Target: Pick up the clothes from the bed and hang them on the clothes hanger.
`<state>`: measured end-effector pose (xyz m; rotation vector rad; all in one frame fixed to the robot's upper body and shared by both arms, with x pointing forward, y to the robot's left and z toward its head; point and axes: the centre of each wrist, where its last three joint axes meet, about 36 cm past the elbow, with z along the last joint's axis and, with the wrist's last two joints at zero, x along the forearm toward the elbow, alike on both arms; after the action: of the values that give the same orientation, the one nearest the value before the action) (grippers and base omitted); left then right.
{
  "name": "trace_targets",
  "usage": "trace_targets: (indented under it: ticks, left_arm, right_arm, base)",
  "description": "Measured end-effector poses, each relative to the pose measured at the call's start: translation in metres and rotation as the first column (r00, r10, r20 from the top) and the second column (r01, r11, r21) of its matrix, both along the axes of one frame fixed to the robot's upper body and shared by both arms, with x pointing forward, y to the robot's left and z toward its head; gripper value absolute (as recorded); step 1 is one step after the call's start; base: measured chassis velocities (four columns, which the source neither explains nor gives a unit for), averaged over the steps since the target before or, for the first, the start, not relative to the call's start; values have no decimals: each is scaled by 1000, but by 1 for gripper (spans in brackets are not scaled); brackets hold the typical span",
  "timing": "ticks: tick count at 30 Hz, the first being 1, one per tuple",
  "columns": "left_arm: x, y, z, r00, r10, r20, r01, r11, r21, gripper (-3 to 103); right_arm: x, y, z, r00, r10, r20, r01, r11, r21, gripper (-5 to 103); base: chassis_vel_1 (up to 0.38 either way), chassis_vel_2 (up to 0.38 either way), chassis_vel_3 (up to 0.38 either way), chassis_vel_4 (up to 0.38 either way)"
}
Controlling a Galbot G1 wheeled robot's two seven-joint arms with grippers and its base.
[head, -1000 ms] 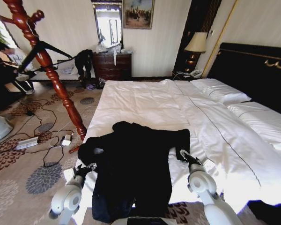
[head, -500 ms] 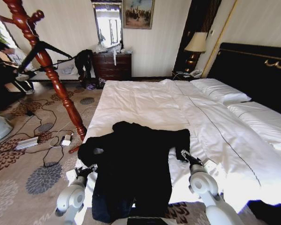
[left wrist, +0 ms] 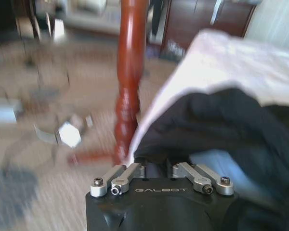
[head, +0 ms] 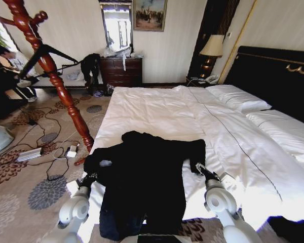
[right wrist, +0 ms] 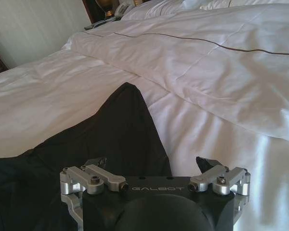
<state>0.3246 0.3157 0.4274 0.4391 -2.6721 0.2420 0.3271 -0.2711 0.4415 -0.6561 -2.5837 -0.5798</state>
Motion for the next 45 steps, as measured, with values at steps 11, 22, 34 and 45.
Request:
trace_targets:
  ticks: [11, 22, 34, 45]
  left_arm:
    - [-3, 64, 77, 965, -233, 121, 71, 674, 735, 0]
    - [-34, 31, -2, 983, -148, -112, 185, 778, 600, 10]
    - [-55, -6, 86, 911, -412, 29, 352, 812, 465, 58]
    - [-5, 25, 181, 868, -359, 343, 230, 903, 364, 90]
  right_arm:
    - [-4, 3, 7, 1000, 8, 14, -8, 1000, 4, 100]
    - [-2, 4, 4, 1000, 13, 11, -13, 1000, 4, 100]
    - [12, 4, -5, 1000, 23, 0, -23, 1000, -1, 100]
    - [19, 3, -5, 999, 35, 1, -35, 999, 2, 100]
  base:
    - [0, 0, 0, 0]
    - [0, 0, 0, 0]
    - [0, 0, 0, 0]
    - [0, 0, 0, 0]
